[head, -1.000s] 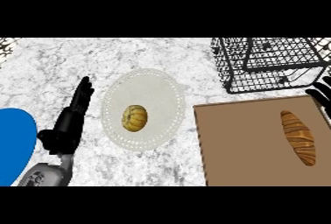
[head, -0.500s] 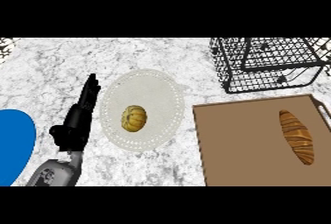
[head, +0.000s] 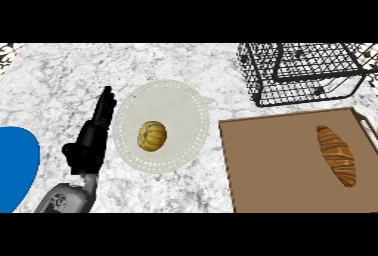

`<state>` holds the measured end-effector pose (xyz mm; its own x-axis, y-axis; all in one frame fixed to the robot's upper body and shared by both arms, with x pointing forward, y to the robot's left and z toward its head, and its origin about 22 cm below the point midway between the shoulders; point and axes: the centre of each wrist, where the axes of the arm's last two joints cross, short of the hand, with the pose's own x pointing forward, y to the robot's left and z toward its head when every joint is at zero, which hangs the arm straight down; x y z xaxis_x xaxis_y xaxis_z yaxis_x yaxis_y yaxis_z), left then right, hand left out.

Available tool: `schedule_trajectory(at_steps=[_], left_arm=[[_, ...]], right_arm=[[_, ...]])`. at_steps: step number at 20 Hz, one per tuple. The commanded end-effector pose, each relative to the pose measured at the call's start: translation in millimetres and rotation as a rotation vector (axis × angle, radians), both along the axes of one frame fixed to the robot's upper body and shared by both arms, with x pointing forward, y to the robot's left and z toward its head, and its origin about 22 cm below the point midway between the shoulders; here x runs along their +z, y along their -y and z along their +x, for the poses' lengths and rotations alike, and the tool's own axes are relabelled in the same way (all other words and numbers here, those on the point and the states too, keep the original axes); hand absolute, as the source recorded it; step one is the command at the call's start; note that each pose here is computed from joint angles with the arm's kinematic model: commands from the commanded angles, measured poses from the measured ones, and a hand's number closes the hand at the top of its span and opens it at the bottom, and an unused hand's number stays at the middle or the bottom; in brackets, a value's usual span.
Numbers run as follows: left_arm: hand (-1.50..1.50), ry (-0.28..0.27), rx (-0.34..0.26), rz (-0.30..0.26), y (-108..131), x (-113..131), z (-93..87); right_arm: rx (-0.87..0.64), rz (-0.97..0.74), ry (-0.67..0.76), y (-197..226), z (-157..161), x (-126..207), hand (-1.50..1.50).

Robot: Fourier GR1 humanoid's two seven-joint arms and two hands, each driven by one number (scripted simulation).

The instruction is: Pick the croissant from the tray and place it in the tiered basket

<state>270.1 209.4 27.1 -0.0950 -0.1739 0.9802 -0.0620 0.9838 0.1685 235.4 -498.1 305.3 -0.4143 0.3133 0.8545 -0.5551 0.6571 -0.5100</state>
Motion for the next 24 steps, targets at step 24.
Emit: schedule_trajectory(at_steps=[24], left_arm=[[0.0, 0.015, -0.01, 0.017, 9, 7, 14.1]], right_arm=[[0.104, -0.683, 0.031, -105, -26, -17, -1.5]])
